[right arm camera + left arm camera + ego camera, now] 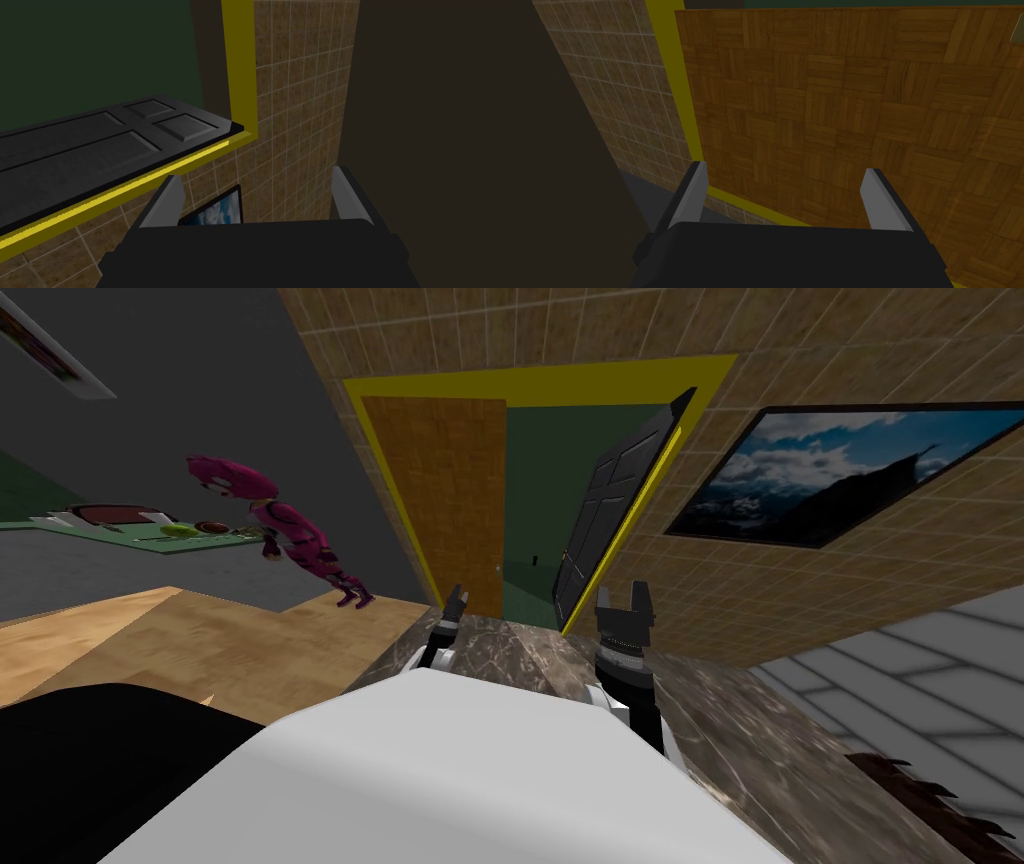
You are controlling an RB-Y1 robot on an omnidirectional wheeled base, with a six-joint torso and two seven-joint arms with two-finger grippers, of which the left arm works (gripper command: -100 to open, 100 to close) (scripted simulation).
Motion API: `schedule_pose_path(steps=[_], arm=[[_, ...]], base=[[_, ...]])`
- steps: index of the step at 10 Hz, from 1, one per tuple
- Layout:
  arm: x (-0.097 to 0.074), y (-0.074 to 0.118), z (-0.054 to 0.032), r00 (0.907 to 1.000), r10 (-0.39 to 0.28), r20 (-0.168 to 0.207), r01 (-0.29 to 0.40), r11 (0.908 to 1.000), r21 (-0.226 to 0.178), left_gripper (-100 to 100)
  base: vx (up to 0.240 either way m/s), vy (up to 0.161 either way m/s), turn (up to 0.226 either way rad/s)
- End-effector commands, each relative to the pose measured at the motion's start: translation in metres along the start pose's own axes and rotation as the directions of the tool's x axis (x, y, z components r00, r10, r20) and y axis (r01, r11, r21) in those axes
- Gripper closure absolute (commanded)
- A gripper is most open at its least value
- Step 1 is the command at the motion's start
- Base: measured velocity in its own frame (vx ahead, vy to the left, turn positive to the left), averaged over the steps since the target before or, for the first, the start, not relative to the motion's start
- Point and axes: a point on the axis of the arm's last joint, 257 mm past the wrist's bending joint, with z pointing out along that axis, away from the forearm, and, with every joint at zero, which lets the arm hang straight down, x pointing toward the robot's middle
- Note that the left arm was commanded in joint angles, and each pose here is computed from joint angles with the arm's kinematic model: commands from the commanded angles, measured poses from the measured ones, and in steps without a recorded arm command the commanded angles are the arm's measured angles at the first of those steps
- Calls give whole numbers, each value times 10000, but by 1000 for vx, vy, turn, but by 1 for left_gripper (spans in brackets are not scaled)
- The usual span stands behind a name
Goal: Push the door open
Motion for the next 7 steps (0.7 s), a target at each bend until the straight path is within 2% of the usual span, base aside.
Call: schedule_pose_path(steps=[1,7], arm=[[32,131,-8,9999,-83,-60,82,9998,-206,-100],[122,618,-83,9990,-369,-244,342,9942,-1024,-100]], base=[[100,11,20],[99,4,17]])
